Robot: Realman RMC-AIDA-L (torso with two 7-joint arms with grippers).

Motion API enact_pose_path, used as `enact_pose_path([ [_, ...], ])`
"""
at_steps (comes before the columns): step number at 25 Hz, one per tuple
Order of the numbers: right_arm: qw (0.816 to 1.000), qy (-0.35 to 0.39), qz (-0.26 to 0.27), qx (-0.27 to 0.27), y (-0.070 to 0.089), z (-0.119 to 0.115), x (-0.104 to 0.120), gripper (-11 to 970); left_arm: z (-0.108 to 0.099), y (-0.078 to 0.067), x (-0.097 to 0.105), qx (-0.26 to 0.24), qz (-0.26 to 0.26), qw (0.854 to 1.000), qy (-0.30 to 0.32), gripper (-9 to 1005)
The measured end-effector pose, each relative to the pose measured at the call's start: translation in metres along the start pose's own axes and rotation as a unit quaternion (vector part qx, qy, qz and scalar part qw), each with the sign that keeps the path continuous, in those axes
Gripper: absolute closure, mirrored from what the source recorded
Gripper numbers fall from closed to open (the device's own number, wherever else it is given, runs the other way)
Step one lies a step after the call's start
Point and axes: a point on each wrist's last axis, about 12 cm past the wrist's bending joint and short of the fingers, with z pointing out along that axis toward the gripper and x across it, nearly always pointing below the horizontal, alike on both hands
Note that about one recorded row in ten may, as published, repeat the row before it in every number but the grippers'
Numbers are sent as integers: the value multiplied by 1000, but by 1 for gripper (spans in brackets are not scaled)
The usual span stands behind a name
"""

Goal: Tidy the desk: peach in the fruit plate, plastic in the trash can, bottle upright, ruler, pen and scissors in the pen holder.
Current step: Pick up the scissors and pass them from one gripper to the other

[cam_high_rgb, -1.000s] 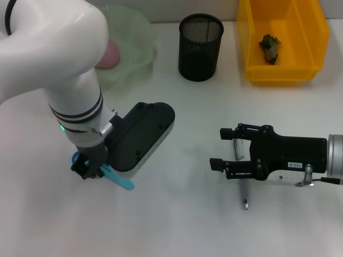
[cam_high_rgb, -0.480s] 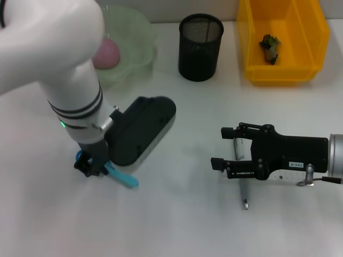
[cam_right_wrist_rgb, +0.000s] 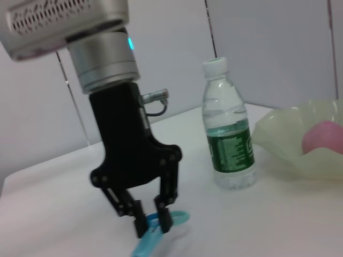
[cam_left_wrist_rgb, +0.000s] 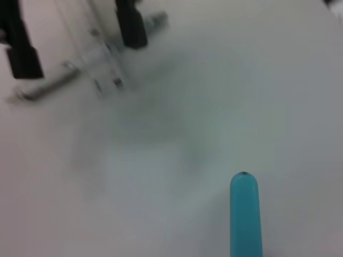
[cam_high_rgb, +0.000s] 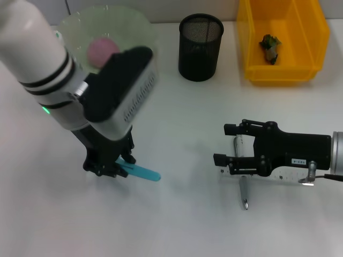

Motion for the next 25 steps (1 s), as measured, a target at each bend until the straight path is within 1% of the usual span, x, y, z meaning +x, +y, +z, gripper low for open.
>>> enact_pose_path([
  [7,1000,-7,0,15,-5,-6,-2,131,-8,-7,12,-28,-56,994,-95,761],
  [12,999,-16,2,29,-8,-11,-2,131,-8,-12,18,-42,-97,981,-163,760],
  [16,999,-18,3,30,-8,-12,-2,130,-8,-12,18,-42,-97,981,-163,759],
  [17,999,-18,3,30,-8,-12,-1,130,-5,-16,20,-40,-122,970,-207,758],
  [20,999,-17,2,30,-8,-13,-1,130,-5,-16,20,-40,-122,970,-207,757],
  [21,999,-17,2,29,-8,-13,-1,130,-3,-18,23,-40,-144,959,-242,757],
  [23,999,-19,3,29,-8,-15,-1,130,-3,-18,23,-40,-144,959,-242,756],
  [24,999,-20,4,30,-8,-16,-1,130,3,-21,29,-41,-181,940,-285,756],
  [25,999,-20,5,30,-7,-17,0,130,5,-21,30,-38,-195,933,-300,756],
])
